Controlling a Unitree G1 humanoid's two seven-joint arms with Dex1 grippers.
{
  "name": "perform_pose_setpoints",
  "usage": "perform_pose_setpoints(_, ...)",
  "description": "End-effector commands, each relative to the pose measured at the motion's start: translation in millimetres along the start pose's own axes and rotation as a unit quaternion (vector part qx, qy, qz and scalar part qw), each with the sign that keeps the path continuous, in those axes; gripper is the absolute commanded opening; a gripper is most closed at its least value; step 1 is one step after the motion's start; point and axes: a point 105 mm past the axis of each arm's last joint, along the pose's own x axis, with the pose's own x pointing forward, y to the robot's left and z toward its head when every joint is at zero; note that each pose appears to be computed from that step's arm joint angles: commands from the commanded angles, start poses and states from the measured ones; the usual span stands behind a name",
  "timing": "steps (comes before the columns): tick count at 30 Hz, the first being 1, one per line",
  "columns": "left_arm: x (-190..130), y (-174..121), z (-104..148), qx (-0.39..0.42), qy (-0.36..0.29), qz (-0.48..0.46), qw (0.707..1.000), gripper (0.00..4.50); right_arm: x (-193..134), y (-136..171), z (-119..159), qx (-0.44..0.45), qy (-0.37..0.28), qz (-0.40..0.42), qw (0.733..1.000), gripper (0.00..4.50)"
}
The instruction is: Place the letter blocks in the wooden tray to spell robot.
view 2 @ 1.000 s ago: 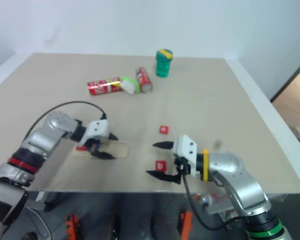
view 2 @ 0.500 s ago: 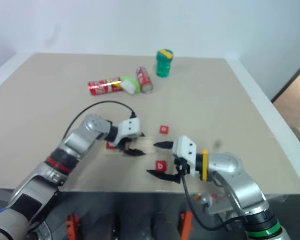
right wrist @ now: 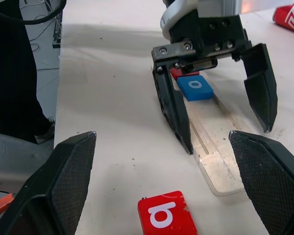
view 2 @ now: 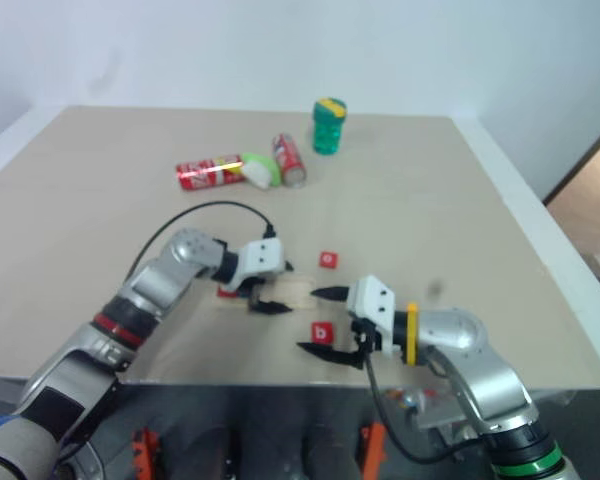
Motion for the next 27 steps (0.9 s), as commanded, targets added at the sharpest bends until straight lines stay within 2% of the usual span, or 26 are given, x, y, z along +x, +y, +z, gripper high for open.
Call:
perform_pose_setpoints(1,-31.1,12.3,21.8,0.020,-0.033,0.034,0.999,4.47,-4.0,-4.1,0.9,-0.007,0.002,-0.001,1.000,4.50)
perform_pose_setpoints(7,-80.1,-1.1,24.4,0.012,-0.132,0.068,0.989,4.47,-9.8,-9.2,-5.9,0.002,0.024,0.004,1.000,4.50)
perform_pose_setpoints(12,-98.7,-48.9,10.1,-0.037,-0.213,0.076,0.973,4.47,-10.3,-10.8,-15.5,0.007,0.048,0.013,0.999,4.50)
perform_pose_setpoints(17,-93.8,-96.7,-15.5,-0.077,-0.202,0.086,0.972,4.47,-10.0,-14.3,-22.8,0.013,0.066,0.015,0.998,4.50)
perform_pose_setpoints(24,-82.9,-121.3,-17.3,-0.105,-0.200,0.102,0.969,4.47,-8.1,-10.7,-32.7,0.021,0.077,0.021,0.997,4.50)
perform_pose_setpoints(27,-79.5,-124.0,-19.6,-0.112,-0.195,0.122,0.967,4.50,-6.7,-8.8,-40.0,0.026,0.083,0.017,0.996,3.66)
